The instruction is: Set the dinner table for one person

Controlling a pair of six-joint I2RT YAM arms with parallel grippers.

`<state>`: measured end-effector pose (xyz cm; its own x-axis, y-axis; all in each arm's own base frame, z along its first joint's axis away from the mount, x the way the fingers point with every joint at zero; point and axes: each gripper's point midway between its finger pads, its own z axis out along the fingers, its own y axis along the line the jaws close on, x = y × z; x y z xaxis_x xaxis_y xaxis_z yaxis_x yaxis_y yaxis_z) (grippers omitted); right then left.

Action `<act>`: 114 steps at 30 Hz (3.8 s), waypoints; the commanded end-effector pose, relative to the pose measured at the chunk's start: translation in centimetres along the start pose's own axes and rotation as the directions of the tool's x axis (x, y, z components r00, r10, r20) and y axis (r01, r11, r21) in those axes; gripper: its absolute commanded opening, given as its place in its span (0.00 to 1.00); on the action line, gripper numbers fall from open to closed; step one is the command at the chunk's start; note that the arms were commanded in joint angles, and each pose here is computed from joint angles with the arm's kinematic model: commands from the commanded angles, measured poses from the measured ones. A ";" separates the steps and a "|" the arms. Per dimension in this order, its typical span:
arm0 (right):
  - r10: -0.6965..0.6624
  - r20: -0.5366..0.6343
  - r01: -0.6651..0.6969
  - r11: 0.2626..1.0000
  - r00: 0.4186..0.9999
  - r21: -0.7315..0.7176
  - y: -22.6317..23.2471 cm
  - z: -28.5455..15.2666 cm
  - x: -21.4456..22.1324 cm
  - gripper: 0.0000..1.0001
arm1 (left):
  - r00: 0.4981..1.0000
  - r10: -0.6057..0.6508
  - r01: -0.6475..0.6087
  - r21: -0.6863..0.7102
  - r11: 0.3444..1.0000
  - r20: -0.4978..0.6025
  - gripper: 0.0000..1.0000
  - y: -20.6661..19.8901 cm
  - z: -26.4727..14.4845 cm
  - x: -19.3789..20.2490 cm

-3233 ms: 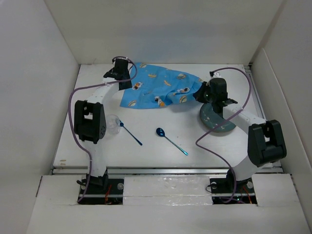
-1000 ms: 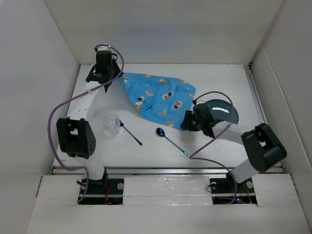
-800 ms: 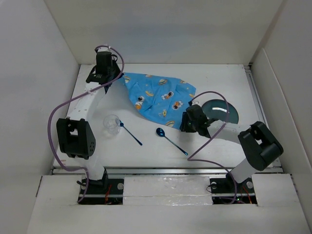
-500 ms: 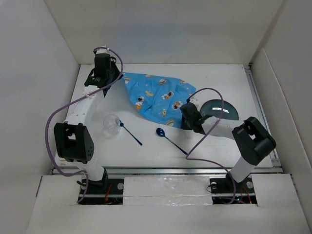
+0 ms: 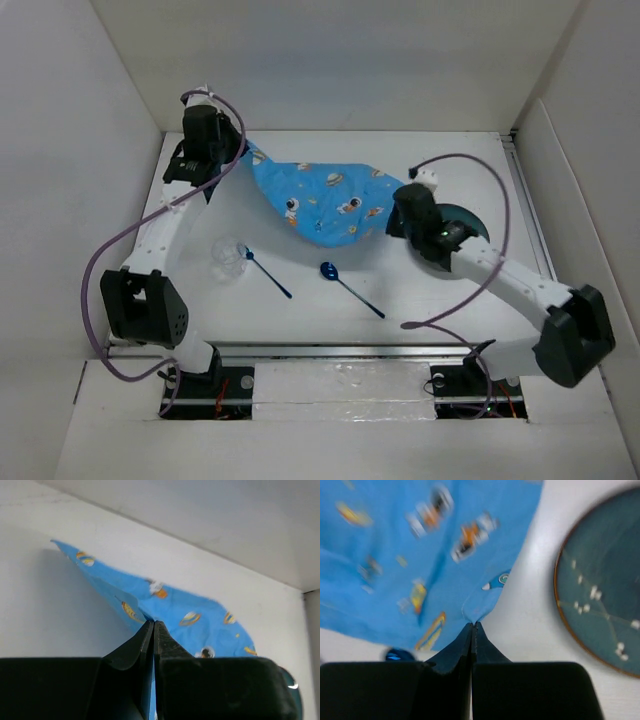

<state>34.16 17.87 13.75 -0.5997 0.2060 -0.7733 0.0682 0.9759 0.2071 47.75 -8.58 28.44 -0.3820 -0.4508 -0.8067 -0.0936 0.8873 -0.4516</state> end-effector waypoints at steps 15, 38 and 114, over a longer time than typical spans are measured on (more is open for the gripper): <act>0.108 0.556 -0.012 0.985 0.824 -0.174 -3.2 -17.6 -28.1 0.00 | 0.884 -0.120 0.000 0.258 0.966 0.451 0.00 -8.9 -13.4 -17.4; 0.119 0.424 0.013 0.955 0.898 -0.295 -3.0 -0.4 -30.7 0.00 | 0.966 -0.145 0.082 0.278 0.957 0.215 0.00 -1.8 1.1 -12.7; 0.559 0.203 -0.591 0.788 0.804 0.174 -27.5 -1.8 1.1 0.81 | 1.000 -0.002 -0.009 0.632 0.775 0.017 0.17 -4.6 -20.1 8.3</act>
<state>29.33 -9.41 9.73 -0.2345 0.6751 -0.6994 0.5895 0.6709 0.4499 26.85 -13.28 33.96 -0.3026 -0.5172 -0.8006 0.4773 0.6449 -0.5970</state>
